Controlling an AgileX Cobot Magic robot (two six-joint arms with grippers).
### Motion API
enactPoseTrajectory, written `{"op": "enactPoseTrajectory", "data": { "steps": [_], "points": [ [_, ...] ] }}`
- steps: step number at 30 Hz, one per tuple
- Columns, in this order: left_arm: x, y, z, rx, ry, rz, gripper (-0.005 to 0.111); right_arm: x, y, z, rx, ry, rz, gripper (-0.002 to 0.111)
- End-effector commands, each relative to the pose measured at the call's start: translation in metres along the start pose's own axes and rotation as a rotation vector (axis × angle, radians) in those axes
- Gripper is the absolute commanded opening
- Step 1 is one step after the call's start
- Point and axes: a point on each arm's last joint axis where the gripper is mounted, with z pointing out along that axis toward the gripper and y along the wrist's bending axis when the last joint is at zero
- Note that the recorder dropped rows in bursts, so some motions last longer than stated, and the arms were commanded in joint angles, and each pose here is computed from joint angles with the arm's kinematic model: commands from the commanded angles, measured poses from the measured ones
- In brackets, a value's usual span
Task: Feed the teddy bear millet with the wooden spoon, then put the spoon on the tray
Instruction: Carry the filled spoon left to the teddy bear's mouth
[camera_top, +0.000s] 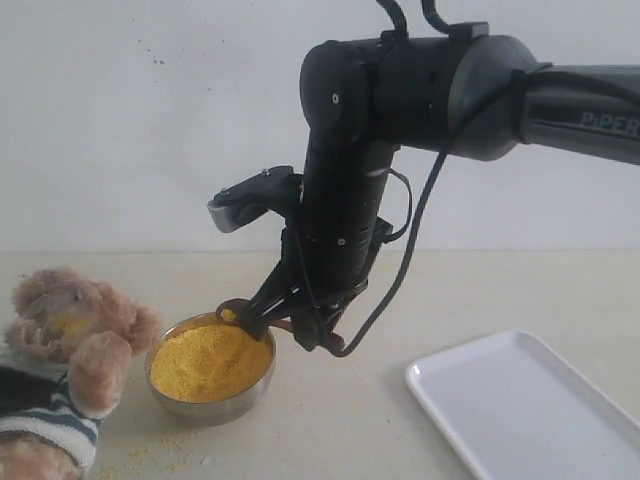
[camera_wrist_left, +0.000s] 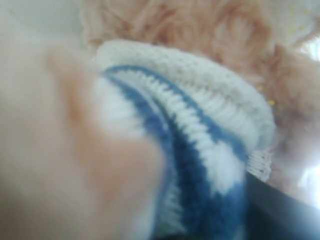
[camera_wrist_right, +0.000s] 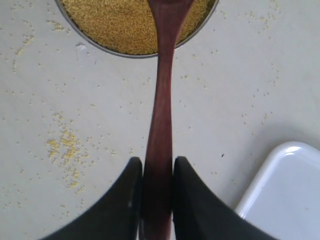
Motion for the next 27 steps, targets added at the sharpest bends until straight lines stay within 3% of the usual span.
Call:
{"op": "enactPoseTrajectory", "data": {
  "steps": [1, 6, 13, 16, 21, 27],
  "points": [
    [0.001, -0.001, -0.001, -0.005, -0.001, 0.001, 0.004, 0.001, 0.002, -0.006, -0.025, -0.02, 0.004, 0.0],
    [-0.005, 0.006, -0.002, -0.085, -0.067, 0.08, 0.004, 0.001, 0.002, -0.006, -0.025, -0.02, 0.004, 0.0],
    [-0.012, 0.003, -0.003, -0.057, -0.15, 0.113, 0.004, 0.001, 0.003, -0.008, -0.036, -0.025, 0.008, 0.0],
    [-0.014, 0.003, -0.003, -0.063, -0.169, 0.138, 0.004, 0.0, 0.01, -0.015, -0.098, -0.055, 0.028, 0.0],
    [-0.017, 0.021, 0.006, -0.076, -0.146, 0.04, 0.004, 0.001, 0.018, -0.036, -0.163, -0.118, 0.032, 0.0],
    [-0.022, 0.03, 0.02, 0.098, -0.079, -0.08, 0.004, 0.002, 0.027, -0.052, -0.16, -0.153, 0.005, 0.0]
  ]
}}
